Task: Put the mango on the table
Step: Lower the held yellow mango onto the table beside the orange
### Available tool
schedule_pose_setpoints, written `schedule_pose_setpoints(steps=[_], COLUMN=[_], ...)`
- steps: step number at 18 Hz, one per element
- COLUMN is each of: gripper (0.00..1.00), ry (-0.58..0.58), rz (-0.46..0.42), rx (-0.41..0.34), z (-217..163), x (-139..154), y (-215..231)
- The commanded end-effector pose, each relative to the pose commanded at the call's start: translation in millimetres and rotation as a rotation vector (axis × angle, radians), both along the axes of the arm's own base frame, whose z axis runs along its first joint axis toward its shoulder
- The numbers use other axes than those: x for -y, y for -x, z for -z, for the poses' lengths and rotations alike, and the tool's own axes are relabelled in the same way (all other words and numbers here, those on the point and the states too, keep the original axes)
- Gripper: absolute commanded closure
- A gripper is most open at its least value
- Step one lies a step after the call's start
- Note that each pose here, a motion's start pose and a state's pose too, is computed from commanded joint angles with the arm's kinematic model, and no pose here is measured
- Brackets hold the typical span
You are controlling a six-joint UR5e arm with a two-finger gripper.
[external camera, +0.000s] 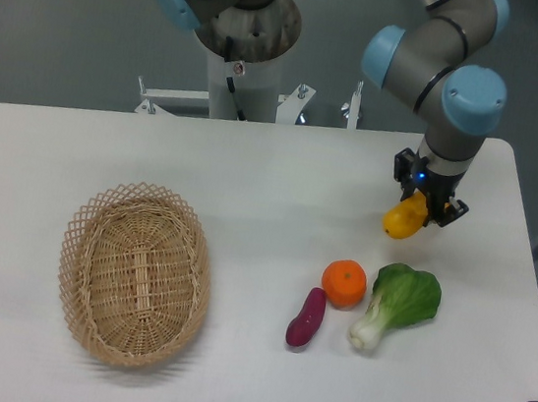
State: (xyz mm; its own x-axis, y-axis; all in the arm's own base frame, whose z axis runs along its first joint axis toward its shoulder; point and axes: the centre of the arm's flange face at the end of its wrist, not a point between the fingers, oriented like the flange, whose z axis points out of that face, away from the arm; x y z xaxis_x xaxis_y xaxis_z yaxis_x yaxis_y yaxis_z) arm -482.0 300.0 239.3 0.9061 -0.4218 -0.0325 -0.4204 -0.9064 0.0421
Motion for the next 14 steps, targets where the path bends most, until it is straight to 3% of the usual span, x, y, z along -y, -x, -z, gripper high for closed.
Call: schedule_pose_setpoints(steps=[11, 14], gripper=[0.61, 0.51], ry=[-0.001, -0.002], rz=[-0.003, -0.003], rx=[0.001, -0.001], z=[22, 21], x=[-14, -14], y=[-10, -11])
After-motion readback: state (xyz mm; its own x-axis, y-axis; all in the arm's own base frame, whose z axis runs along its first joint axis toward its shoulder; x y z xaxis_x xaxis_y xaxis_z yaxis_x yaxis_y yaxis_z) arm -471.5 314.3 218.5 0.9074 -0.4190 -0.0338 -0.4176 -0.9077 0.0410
